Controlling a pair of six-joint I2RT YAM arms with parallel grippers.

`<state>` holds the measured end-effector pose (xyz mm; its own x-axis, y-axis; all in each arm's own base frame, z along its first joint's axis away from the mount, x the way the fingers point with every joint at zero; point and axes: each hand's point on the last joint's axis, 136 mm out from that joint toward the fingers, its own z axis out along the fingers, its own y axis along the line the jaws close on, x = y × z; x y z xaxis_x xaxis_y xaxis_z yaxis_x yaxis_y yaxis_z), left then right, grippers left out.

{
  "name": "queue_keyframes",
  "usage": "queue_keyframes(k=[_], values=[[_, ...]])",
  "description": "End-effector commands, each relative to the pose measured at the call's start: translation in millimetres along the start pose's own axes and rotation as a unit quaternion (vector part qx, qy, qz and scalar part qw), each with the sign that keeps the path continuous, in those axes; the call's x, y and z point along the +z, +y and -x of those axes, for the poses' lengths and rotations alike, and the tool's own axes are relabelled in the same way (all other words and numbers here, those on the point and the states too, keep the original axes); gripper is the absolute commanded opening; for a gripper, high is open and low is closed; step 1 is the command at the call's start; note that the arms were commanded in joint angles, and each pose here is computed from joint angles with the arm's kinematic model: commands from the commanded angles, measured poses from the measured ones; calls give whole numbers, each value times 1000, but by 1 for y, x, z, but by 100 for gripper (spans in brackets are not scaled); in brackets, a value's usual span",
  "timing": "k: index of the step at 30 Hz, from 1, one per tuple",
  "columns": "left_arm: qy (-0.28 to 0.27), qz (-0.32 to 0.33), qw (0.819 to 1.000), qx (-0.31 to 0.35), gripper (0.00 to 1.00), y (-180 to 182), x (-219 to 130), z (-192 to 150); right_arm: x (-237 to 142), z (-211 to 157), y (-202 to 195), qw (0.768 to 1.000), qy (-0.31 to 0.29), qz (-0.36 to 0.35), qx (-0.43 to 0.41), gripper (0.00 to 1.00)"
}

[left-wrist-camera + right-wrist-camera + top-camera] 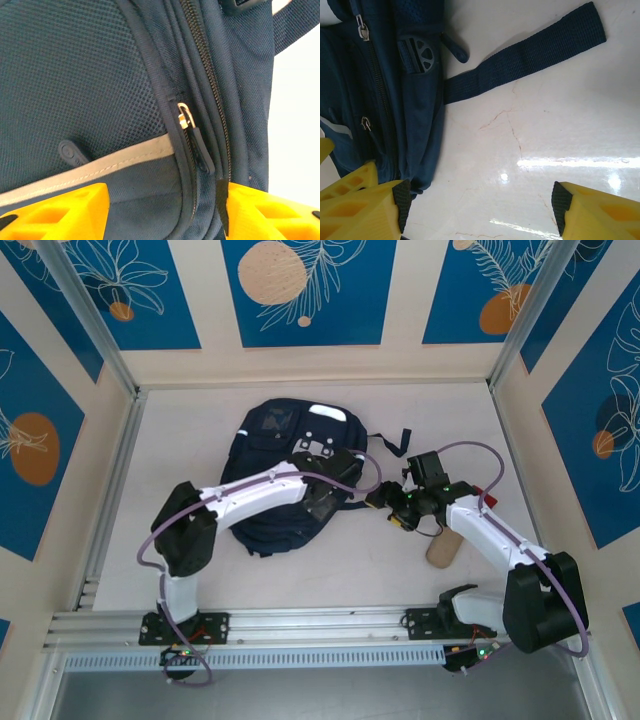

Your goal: Pack books, pencil case, and school supplies into a backpack

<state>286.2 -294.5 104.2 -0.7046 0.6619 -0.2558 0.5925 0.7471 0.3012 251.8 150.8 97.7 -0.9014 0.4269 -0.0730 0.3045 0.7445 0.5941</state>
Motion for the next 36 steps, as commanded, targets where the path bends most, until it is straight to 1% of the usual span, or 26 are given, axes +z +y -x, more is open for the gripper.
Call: queue_keyframes(k=[1, 5, 6, 7, 10, 11, 13, 14, 17, 20, 24, 29, 33, 36], values=[[34, 19, 998, 45, 58, 3, 5, -9, -3, -6, -1, 1000, 10, 8, 7, 76], [46, 44, 996, 57, 49, 10, 10, -11, -3, -6, -2, 1000, 9, 5, 8, 76], [46, 46, 996, 60, 43, 10, 10, -11, -3, -5, -1, 1000, 8, 6, 6, 76], [43, 48, 996, 58, 33, 11, 9, -8, -3, -5, -2, 1000, 8, 4, 6, 76], [23, 41, 998, 47, 13, 12, -1, 1, -4, -5, -1, 1000, 7, 5, -3, 76], [12, 37, 998, 42, 8, 13, -7, 7, -4, -4, 0, 1000, 5, 6, -7, 76], [-14, 18, 999, 24, 2, 15, -23, 18, -5, -3, 3, 1000, 0, 12, -27, 76], [-27, 11, 999, 13, 0, 18, -32, 23, -5, -3, 4, 999, -3, 16, -37, 76], [-65, -15, 998, -17, 0, 26, -59, 35, -8, -3, 14, 996, -15, 38, -79, 75], [-98, -27, 994, -39, 0, 37, -84, 45, -12, -7, 31, 987, -24, 75, -137, 74], [-135, -20, 988, -68, 0, 57, -114, 54, -18, -21, 56, 967, -32, 119, -225, 73], [-177, 11, 977, -115, 0, 85, -143, 62, -16, -42, 80, 939, -41, 142, -311, 69], [-207, 15, 967, -145, 0, 97, -160, 66, -11, -59, 95, 916, -44, 158, -366, 63], [-212, 11, 965, -154, 0, 101, -163, 67, -8, -69, 103, 900, -43, 170, -399, 56]])
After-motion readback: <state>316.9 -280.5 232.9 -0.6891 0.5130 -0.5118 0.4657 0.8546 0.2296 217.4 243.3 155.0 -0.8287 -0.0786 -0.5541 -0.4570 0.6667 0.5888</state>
